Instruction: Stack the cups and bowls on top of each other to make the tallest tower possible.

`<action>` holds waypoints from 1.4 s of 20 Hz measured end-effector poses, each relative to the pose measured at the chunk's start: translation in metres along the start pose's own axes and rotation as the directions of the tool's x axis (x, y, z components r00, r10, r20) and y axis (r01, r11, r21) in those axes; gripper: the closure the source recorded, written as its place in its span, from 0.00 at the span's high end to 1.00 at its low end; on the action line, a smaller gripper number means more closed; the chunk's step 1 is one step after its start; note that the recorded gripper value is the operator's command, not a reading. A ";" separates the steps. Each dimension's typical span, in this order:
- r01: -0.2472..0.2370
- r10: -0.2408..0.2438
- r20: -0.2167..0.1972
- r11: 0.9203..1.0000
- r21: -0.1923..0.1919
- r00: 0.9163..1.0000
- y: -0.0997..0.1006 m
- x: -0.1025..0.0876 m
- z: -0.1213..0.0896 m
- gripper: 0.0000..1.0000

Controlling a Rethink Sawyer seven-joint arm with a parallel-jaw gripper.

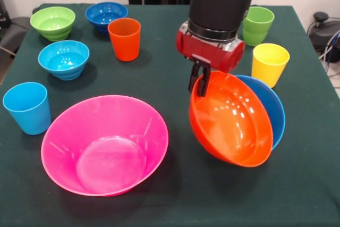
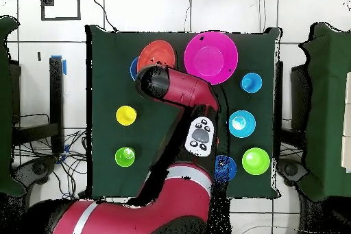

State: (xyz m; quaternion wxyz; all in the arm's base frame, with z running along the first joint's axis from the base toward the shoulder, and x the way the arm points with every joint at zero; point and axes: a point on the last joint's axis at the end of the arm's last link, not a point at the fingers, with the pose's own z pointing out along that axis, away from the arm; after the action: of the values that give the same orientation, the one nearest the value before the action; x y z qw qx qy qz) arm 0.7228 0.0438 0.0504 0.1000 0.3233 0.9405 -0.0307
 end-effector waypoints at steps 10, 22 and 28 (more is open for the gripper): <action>0.038 -0.036 -0.077 0.999 0.016 0.996 0.029 0.025 -0.039 0.00; -0.022 0.023 -0.060 1.000 0.004 0.998 0.052 0.036 -0.053 0.00; -0.044 0.044 -0.063 0.999 0.004 0.997 0.054 0.039 -0.053 0.00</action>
State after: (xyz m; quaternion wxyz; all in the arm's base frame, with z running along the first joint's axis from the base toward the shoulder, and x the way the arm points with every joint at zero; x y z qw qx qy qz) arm 0.7177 0.1164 0.0943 0.0707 0.3448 0.9358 -0.0197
